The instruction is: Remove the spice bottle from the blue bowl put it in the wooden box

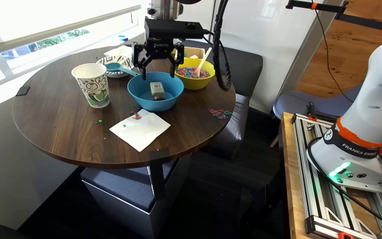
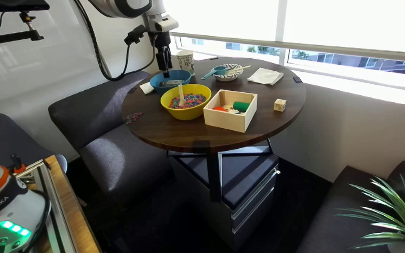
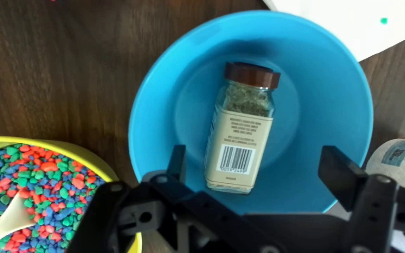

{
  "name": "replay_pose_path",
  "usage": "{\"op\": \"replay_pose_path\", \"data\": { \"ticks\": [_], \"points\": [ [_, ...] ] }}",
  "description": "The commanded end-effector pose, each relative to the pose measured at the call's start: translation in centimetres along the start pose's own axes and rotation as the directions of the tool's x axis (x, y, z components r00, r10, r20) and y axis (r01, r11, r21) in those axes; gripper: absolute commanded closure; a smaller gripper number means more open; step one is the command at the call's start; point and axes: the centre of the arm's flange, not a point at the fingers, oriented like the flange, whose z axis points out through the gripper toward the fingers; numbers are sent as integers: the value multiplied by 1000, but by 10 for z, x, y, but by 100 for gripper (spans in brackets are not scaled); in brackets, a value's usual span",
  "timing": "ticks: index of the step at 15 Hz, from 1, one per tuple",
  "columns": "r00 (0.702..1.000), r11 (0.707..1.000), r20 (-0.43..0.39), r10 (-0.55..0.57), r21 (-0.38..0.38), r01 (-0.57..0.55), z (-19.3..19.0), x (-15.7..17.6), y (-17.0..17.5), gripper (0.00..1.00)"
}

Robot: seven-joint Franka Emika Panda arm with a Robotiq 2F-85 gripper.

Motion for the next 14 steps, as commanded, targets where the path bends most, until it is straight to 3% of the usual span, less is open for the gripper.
{"op": "replay_pose_path", "data": {
  "ticks": [1,7,8,12,13,14],
  "points": [
    [1000,998,10,19,-67,-18,12,6,-15,7],
    [1000,997,21,11,-78,-10,35,9,-20,18],
    [1000,996,20,13,-89,-11,38,9,-18,14],
    [999,994,35,27,-103,-23,52,14,-11,20],
    [999,995,34,28,-94,-25,56,15,-11,18],
    [999,996,29,32,-83,-29,60,16,-11,36]
  ]
}}
